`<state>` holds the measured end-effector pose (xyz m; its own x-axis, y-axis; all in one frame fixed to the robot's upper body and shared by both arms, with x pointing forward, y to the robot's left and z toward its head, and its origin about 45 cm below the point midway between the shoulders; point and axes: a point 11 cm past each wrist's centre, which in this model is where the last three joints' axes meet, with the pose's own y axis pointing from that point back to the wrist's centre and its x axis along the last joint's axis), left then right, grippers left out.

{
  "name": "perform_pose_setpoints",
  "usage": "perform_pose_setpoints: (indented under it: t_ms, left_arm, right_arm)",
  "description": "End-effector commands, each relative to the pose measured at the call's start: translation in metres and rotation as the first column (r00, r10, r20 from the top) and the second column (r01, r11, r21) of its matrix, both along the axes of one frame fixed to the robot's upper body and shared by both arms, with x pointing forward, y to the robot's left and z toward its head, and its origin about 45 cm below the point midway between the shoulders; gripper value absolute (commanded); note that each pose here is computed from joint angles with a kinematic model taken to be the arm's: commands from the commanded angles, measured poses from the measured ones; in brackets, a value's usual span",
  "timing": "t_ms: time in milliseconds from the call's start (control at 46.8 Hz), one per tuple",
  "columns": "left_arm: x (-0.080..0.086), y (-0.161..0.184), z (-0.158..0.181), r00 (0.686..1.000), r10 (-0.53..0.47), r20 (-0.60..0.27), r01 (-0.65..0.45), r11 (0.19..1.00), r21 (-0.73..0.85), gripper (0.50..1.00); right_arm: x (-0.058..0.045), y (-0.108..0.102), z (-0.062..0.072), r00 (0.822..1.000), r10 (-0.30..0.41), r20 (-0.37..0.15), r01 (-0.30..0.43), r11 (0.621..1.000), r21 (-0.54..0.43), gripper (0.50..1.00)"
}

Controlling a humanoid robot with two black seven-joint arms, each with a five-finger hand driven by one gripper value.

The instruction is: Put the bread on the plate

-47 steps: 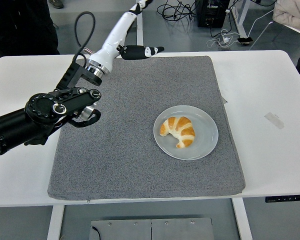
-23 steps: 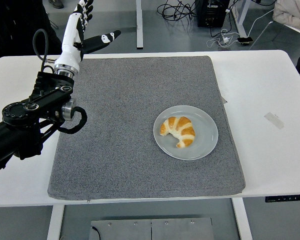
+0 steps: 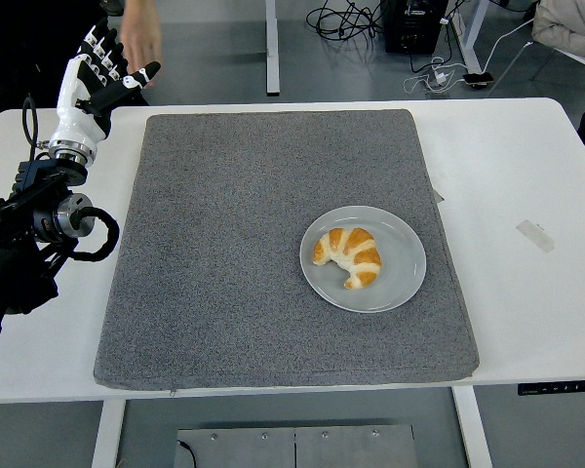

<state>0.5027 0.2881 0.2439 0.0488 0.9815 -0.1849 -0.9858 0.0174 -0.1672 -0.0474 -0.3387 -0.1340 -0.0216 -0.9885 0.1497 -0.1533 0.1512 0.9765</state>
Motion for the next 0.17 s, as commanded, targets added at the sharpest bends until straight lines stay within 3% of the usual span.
perform_pose_setpoints:
  t_ms: [0, 150]
  left_arm:
    - [0.0004, 0.0019, 0.0009, 1.0, 0.007, 0.003, -0.007, 0.999, -0.034, 0.971]
    - [0.001, -0.0001, 0.0037, 1.0, -0.013, 0.015, 0.015, 0.996, -0.091, 0.971]
  right_arm:
    - [0.0, 0.0003, 0.0, 1.0, 0.0, 0.0, 0.0, 1.0, 0.001, 1.0]
    - [0.0003, 0.0018, -0.0002, 1.0, -0.002, 0.001, 0.002, 1.0, 0.005, 1.0]
